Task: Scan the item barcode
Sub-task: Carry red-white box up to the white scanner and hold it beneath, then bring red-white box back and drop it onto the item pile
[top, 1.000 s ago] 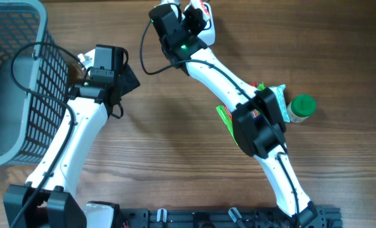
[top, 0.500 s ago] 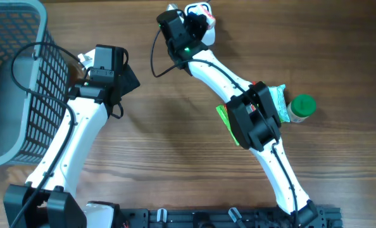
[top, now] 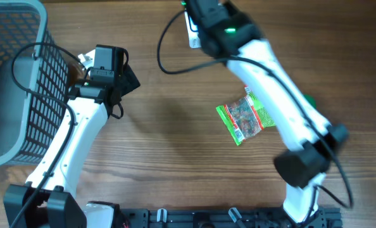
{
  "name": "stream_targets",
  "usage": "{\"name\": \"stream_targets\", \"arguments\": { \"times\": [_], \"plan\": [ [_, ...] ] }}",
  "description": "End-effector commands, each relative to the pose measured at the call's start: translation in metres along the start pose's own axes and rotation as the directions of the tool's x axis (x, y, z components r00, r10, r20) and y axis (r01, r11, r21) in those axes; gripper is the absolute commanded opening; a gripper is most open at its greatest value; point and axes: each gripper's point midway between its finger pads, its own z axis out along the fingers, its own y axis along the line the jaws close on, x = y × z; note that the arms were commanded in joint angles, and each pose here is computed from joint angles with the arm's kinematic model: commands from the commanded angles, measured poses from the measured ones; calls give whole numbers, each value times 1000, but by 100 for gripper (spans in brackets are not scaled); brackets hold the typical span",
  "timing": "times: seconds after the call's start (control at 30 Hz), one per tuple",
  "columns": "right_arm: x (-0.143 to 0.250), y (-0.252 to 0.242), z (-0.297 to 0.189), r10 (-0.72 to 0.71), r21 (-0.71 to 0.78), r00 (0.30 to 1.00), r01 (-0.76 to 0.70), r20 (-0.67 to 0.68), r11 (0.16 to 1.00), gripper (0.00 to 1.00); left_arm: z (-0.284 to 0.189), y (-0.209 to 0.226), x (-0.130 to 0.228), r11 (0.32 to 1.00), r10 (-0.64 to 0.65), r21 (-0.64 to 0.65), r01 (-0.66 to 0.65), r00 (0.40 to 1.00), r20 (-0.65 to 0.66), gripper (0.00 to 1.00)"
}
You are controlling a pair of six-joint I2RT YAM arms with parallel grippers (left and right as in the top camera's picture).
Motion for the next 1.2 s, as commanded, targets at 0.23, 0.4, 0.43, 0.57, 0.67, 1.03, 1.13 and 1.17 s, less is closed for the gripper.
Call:
{"name": "stream_targets", "arguments": {
  "times": [0.23,0.4,0.43,0.57,0.67,1.03,1.13,1.17],
  "plan": [
    [117,138,38,142,-534,831,-466,-537,706,11,1,2,0,1000,-2,-5,2,1000,0,100],
    [130,154,83,232,-458,812,-511,-536,728,54,1,2,0,1000,-2,-5,2,1000,1,100],
    [131,151,86,247,-434,808,-513,-534,741,56,1,2,0,1000,-2,-5,2,1000,0,100],
    [119,133,76,288,-434,826,-512,-484,741,59,1,2,0,1000,-2,-5,2,1000,1,100],
    [107,99,58,376,-422,832,-538,-409,730,62,1,2,0,1000,-2,-5,2,1000,1,100],
    [127,15,47,559,-336,751,-658,-351,673,100,1,2,0,1000,-2,-5,2,1000,1,100],
    [114,8,51,584,-344,755,-655,-297,672,100,1,2,0,1000,-2,-5,2,1000,1,100],
    [111,6,52,591,-347,756,-654,-282,672,100,1,2,0,1000,-2,-5,2,1000,1,100]
  ]
}}
